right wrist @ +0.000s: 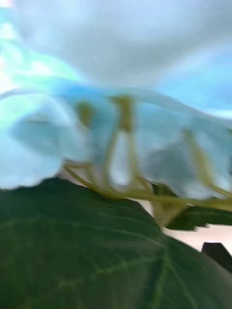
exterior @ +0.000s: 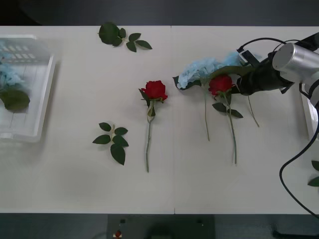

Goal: Put the red flowers into the right box and the blue flowers into the left box

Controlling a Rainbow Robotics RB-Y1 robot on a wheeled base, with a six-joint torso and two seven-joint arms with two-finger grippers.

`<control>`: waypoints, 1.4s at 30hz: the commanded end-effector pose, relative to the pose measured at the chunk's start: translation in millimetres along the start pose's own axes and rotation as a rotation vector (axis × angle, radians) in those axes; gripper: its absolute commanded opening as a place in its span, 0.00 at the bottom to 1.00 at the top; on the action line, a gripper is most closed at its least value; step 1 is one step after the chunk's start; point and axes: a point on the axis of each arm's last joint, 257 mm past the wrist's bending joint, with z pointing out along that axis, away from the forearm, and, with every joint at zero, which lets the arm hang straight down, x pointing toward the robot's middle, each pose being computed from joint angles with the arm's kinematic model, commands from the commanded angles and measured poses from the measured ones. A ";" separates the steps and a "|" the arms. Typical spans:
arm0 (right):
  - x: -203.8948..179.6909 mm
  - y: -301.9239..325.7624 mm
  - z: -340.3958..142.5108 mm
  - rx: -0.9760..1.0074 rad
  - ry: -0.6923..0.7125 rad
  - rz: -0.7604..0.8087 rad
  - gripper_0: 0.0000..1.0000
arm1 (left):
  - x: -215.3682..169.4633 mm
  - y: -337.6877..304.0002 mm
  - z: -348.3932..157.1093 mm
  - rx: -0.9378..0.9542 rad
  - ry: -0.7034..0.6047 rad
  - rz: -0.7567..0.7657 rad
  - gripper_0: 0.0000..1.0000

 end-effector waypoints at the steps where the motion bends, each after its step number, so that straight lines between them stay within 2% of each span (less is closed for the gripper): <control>1: -26.2 -5.9 -7.6 0.026 -0.028 -0.040 0.71 | -19.3 1.0 -1.9 0.001 -0.033 -0.006 0.64; 3: -26.2 -5.9 -7.6 0.026 -0.028 -0.040 0.46 | -17.2 -0.7 -2.0 0.008 -0.027 -0.007 0.73; 5: -26.2 -5.9 -7.6 0.026 -0.028 -0.041 0.27 | -12.5 -5.7 -3.1 0.033 -0.006 -0.018 0.81; 9: -25.4 -6.8 -7.5 0.028 -0.027 -0.042 0.06 | -10.2 -20.7 -8.7 0.115 0.021 -0.072 1.00; 11: -25.0 -6.7 -7.5 0.028 -0.025 -0.043 0.00 | -13.5 -28.0 -14.4 0.160 0.032 -0.087 1.00; 21: -29.0 -8.8 -10.5 0.022 -0.041 -0.022 0.00 | -52.2 -80.9 -65.0 0.453 0.120 -0.031 1.00; 27: -43.0 -21.0 -42.8 -0.070 -0.096 0.103 0.00 | -90.7 -117.5 -91.1 0.599 0.114 0.035 1.00; 36: -107.9 -18.4 -130.7 -0.392 -0.390 0.409 0.00 | -151.1 -206.1 -108.6 0.806 0.022 0.138 1.00; 40: -147.7 -7.4 -165.1 -0.530 -0.554 0.484 0.00 | -161.8 -257.7 -106.2 0.893 -0.025 0.143 1.00; 42: -168.4 3.3 -182.4 -0.599 -0.646 0.474 0.00 | -162.0 -286.2 -103.8 0.938 -0.048 0.127 1.00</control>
